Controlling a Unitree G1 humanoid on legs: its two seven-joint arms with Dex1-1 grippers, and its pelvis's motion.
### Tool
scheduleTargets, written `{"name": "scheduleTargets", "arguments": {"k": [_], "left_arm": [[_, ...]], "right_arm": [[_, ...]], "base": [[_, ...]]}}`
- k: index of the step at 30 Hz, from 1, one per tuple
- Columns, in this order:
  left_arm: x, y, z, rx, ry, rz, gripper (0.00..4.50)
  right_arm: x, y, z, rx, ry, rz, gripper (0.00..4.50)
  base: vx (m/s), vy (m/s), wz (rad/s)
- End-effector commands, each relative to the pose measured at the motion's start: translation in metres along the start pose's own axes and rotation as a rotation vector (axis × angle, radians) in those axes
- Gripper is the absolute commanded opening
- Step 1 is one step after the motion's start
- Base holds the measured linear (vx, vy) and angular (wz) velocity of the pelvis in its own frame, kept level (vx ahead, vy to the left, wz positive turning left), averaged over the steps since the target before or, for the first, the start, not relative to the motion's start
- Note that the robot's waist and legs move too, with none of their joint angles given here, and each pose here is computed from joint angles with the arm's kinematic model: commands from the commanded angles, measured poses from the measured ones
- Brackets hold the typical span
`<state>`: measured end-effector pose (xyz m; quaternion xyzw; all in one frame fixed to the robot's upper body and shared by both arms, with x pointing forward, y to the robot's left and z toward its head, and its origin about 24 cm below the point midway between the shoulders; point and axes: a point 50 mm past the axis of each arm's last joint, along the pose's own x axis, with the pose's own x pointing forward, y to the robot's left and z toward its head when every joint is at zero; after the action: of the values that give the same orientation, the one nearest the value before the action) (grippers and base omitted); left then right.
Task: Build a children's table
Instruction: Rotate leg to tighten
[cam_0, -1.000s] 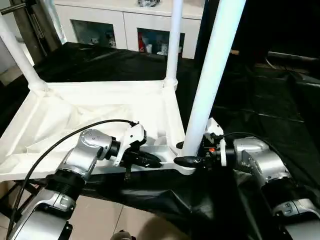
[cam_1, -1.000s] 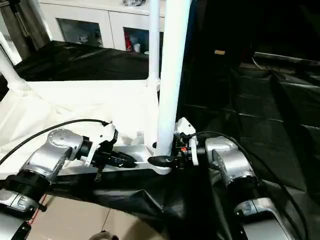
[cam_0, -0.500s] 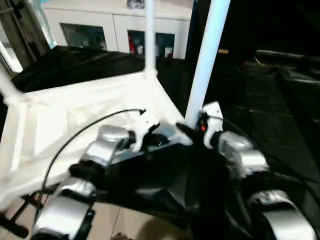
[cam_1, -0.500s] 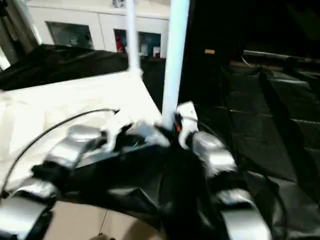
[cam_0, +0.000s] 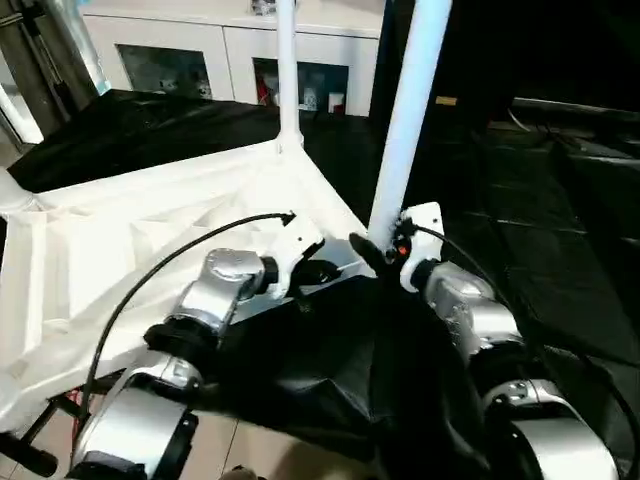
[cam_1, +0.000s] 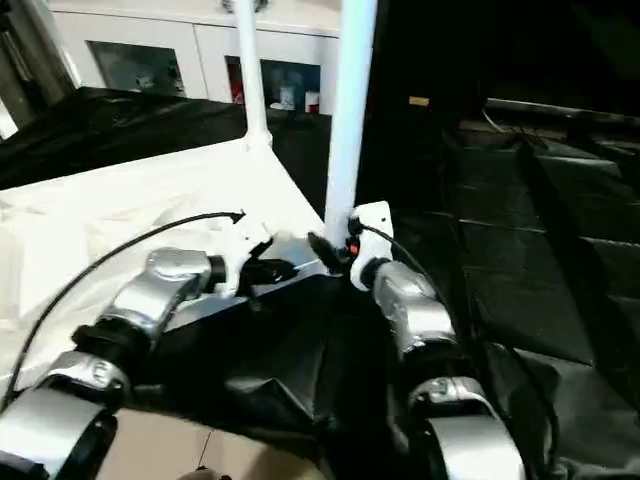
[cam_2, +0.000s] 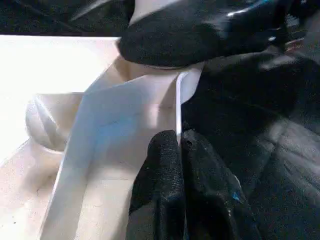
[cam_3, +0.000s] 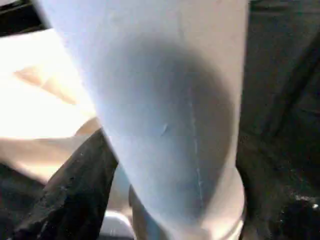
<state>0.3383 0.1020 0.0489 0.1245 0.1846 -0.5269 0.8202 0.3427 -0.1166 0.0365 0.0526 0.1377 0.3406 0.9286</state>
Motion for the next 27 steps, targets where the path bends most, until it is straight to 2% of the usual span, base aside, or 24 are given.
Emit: {"name": "scheduleTargets", "arguments": {"k": [1, 4, 5, 10, 14, 20, 23, 27], "left_arm": [[0.013, -0.017, 0.03, 0.092, -0.142, -0.133, 0.0], [0.007, -0.021, 0.026, 0.113, -0.126, -0.219, 0.0], [0.002, -0.024, 0.022, 0.128, -0.109, -0.278, 0.0], [-0.007, -0.028, 0.013, 0.141, -0.063, -0.37, 0.0], [-0.017, -0.034, 0.004, 0.13, -0.021, -0.469, 0.0], [-0.023, -0.04, 0.0, 0.128, 0.008, -0.535, 0.0], [-0.024, -0.041, -0.001, 0.125, 0.011, -0.544, 0.0], [-0.024, -0.041, -0.001, 0.122, 0.013, -0.53, 0.0]], "right_arm": [[0.016, 0.037, -0.006, -0.033, 0.044, 0.24, 3.61], [0.005, 0.034, -0.006, -0.078, 0.073, 0.344, 3.61], [-0.005, 0.032, -0.006, -0.1, 0.102, 0.425, 3.61], [-0.024, 0.028, -0.006, -0.132, 0.152, 0.584, 3.61], [-0.04, 0.025, -0.012, -0.151, 0.244, 0.696, 3.61], [-0.044, 0.026, -0.013, -0.144, 0.281, 0.732, 3.61], [-0.046, 0.028, -0.014, -0.135, 0.296, 0.756, 3.27], [-0.046, 0.031, -0.015, -0.124, 0.304, 0.772, 3.04]], "base": [[0.0, 0.0, 0.0], [0.0, 0.0, 0.0], [0.0, 0.0, 0.0], [0.0, 0.0, 0.0], [0.0, 0.0, 0.0], [0.0, 0.0, 0.0], [0.0, 0.0, 0.0], [0.0, 0.0, 0.0]]}}
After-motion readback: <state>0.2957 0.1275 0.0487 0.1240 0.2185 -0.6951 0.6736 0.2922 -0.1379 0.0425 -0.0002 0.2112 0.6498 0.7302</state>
